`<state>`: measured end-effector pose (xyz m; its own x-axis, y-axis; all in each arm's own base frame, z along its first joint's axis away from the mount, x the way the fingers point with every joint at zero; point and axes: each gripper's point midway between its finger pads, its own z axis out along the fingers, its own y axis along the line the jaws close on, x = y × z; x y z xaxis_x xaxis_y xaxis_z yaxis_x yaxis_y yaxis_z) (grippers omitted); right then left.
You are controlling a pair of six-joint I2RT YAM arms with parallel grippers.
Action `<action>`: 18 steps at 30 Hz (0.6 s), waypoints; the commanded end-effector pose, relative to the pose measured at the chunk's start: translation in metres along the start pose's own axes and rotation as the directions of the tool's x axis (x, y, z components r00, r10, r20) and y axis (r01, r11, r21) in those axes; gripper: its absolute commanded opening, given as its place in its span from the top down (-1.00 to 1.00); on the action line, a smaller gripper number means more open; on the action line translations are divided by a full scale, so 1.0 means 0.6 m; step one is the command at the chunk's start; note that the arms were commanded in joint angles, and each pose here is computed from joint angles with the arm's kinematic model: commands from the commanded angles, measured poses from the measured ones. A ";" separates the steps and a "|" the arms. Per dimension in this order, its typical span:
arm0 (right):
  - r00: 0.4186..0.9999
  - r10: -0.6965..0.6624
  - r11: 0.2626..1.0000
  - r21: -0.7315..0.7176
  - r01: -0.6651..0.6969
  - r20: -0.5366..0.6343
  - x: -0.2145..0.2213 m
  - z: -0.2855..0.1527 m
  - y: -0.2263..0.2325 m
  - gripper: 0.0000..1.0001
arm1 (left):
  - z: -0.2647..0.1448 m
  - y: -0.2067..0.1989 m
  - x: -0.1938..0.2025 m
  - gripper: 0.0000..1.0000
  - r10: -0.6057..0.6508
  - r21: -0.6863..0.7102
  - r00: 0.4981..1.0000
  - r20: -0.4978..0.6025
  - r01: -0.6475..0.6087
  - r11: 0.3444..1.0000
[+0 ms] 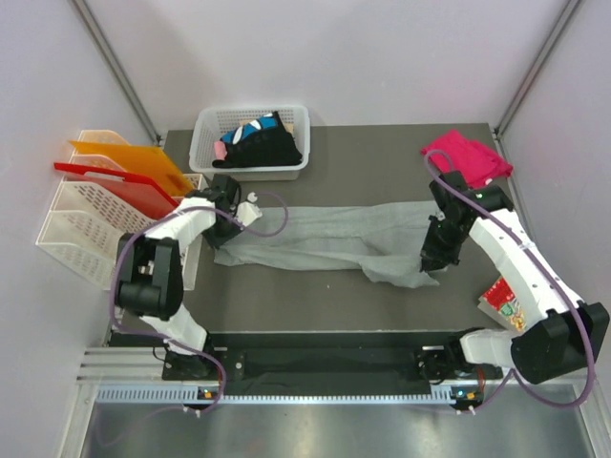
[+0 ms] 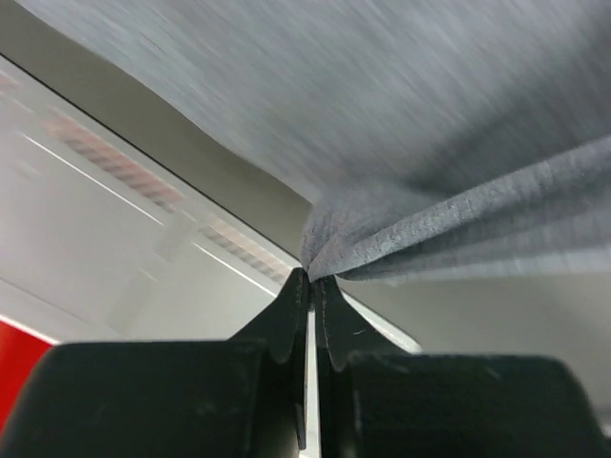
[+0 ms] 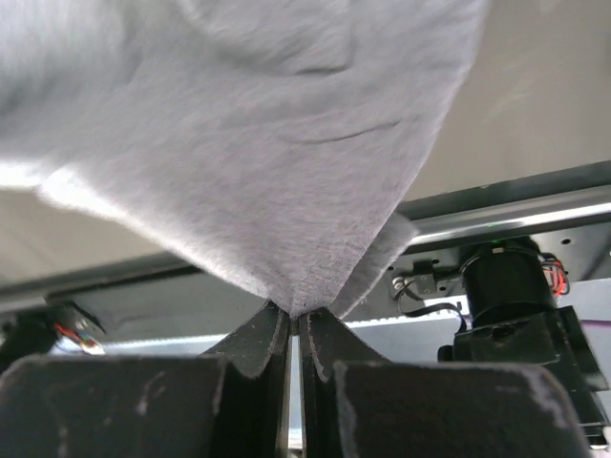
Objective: Fold and stack the t-shirts
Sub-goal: Fold the other side of the tshirt into a rectangle
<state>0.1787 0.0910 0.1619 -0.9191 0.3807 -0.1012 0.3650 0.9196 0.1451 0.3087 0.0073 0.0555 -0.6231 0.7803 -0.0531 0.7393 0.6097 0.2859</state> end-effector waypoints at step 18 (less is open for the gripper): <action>0.988 0.111 0.993 0.022 -0.114 0.106 -0.203 0.084 0.007 1.00 | 0.062 0.118 -0.092 0.92 -0.026 -0.101 1.000 0.016 0.027 0.994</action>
<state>0.2558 0.0588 0.1185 -0.8657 0.4931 -0.0856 0.4855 0.8690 0.0958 0.3947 0.0016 0.0371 -0.6237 0.7776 -0.0793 0.7225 0.6123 0.3210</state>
